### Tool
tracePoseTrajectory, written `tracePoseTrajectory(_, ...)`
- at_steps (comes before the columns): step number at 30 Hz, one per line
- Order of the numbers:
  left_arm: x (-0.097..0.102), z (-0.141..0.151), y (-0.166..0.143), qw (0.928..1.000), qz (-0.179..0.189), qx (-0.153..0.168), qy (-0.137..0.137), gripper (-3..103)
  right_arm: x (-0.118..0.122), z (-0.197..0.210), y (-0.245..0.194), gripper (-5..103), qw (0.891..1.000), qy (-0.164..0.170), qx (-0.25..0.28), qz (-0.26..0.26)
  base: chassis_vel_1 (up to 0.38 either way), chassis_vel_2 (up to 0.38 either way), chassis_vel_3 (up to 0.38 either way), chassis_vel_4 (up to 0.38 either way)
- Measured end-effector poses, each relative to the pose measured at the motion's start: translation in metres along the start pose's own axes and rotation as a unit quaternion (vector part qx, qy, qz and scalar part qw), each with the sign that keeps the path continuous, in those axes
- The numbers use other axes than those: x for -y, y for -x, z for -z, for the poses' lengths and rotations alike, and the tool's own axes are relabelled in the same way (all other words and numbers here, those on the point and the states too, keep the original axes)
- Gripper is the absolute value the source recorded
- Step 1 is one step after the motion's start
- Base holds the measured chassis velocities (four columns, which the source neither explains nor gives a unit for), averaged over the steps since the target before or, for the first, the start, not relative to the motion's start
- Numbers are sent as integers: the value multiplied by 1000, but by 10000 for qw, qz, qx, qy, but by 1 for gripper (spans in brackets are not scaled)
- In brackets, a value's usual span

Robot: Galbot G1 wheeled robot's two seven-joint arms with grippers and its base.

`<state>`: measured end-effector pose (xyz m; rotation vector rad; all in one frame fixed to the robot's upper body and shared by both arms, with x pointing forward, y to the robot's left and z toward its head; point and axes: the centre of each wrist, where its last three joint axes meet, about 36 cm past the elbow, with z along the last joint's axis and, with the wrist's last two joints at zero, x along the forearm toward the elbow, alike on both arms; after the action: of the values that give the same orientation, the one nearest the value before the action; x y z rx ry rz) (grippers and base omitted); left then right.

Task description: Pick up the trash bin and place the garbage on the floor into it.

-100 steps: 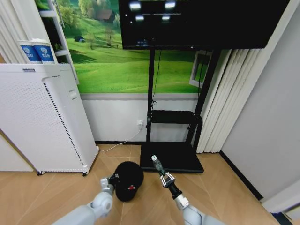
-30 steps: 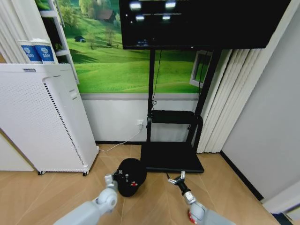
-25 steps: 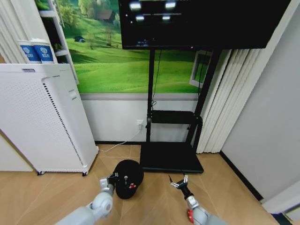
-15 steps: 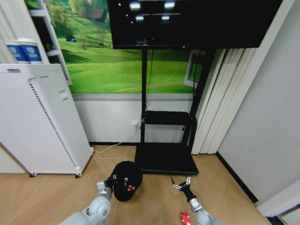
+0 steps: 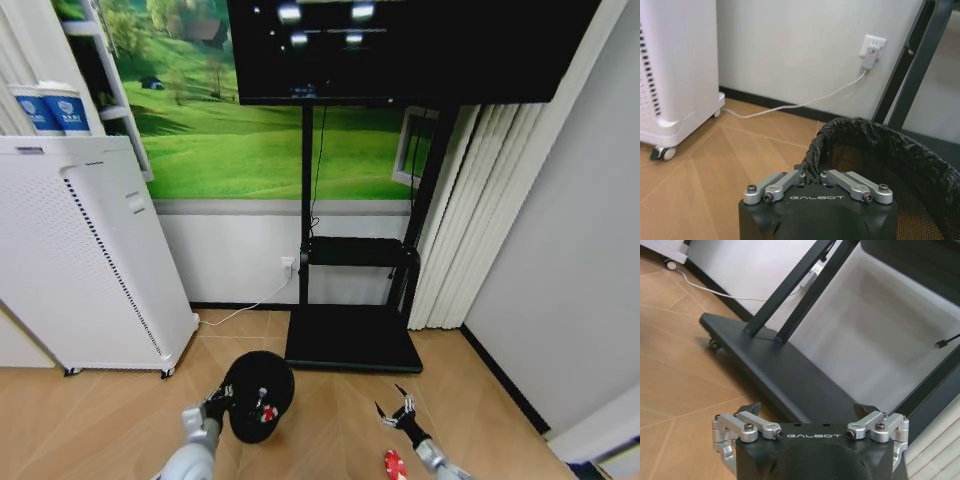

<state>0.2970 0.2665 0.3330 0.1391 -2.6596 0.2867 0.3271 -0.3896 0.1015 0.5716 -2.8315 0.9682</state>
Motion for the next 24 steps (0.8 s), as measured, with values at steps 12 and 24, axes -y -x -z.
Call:
tracePoseTrajectory(12,-12,-25,-31,9999,-12,-36,-105,7,-10,-22,-47,100,9982,-68,-435,411,0,0,0,0)
tracePoseTrajectory(24,-6,-40,-32,9997,64,-114,-218,7,-7,-41,-81,100,9942,-160,-790,715,0,0,0,0)
